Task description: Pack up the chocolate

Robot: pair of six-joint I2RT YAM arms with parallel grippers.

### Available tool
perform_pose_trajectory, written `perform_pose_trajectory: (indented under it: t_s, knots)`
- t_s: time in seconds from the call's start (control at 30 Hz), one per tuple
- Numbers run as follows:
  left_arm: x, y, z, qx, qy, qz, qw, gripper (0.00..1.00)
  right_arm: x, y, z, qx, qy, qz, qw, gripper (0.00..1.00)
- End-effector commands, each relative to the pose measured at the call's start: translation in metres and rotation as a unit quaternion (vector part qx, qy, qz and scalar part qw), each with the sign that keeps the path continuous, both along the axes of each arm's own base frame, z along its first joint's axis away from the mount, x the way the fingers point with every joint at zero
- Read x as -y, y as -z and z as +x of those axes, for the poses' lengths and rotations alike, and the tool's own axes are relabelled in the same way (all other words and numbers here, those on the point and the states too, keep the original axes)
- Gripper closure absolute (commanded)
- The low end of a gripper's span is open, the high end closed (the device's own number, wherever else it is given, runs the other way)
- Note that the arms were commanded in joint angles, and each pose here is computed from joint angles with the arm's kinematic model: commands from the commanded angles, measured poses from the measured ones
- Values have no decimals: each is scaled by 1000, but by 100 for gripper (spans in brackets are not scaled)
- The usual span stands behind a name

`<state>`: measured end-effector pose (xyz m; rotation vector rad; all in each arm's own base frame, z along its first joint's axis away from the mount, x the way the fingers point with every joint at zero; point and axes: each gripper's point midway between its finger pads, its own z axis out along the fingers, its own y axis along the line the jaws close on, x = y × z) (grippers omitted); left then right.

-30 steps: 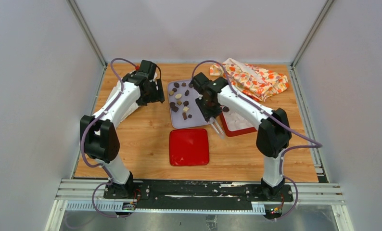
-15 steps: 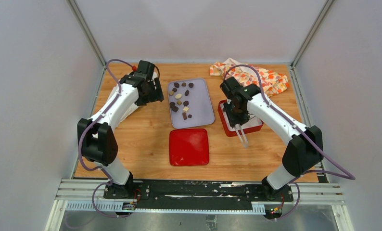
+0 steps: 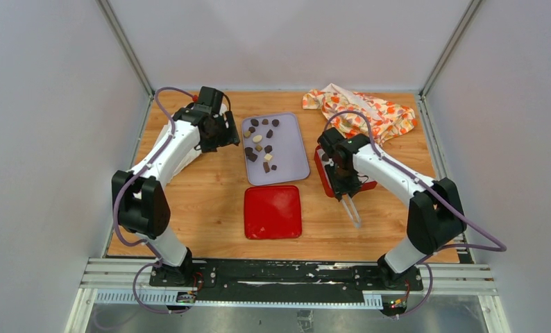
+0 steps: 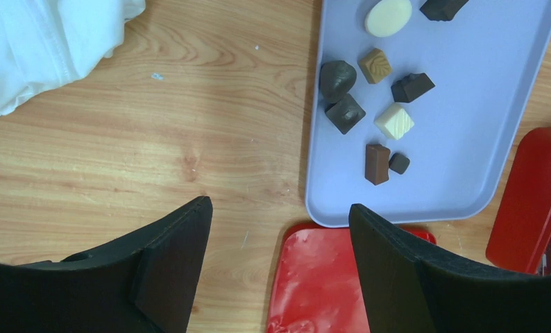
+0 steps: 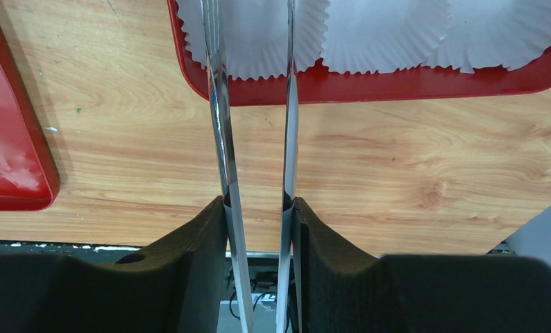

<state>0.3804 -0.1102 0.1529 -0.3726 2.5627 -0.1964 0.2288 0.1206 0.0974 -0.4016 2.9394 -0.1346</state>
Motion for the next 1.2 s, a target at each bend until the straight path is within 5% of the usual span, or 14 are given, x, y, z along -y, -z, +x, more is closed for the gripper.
perform_pose_trajectory:
  t_s: [0.0, 0.47, 1.17]
  knots:
    - [2, 0, 5, 3, -1, -11, 1000, 23, -1, 6, 2, -1, 3, -1, 1000, 98]
    - [2, 0, 9, 4, 0, -9, 1000, 23, -9, 22, 17, -3, 1, -7, 1000, 94]
    - [4, -1, 14, 5, 4, -9, 1000, 23, -10, 7, 27, 12, 0, -11, 1000, 67]
